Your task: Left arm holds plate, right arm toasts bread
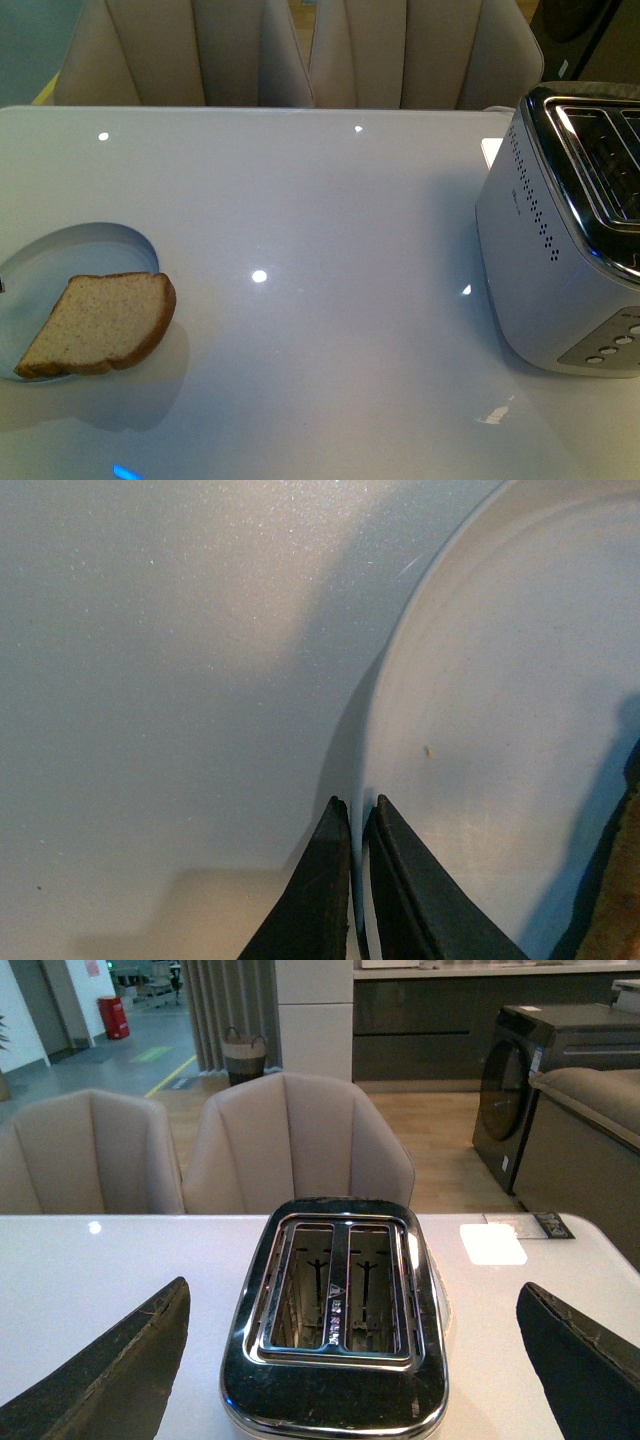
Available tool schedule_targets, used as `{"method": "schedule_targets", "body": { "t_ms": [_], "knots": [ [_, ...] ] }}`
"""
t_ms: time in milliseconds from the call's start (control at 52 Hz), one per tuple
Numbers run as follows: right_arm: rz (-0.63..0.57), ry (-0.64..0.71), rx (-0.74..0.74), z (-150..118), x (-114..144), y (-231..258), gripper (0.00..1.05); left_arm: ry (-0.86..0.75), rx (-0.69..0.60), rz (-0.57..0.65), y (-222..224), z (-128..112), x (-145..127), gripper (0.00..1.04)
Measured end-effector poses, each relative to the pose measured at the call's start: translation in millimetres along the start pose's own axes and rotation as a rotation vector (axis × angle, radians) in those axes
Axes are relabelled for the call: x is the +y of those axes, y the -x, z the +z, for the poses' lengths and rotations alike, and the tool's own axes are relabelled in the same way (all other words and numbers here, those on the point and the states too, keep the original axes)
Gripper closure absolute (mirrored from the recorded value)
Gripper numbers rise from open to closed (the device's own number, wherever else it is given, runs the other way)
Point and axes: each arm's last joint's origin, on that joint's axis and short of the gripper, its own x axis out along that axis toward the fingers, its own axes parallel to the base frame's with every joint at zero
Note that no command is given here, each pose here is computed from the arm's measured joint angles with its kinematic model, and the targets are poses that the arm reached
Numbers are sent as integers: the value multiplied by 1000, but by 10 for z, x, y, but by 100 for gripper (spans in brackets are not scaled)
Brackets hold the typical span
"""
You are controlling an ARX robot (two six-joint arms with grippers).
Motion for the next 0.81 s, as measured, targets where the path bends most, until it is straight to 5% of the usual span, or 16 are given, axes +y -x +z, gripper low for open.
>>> {"method": "schedule_targets", "body": {
  "t_ms": [288, 808],
  "knots": [
    [0, 0, 0, 0, 0, 0, 9, 236, 5, -73, 143, -32, 160, 101],
    [0, 0, 0, 0, 0, 0, 9, 355, -95, -165, 621, 196, -4, 101]
  ]
}}
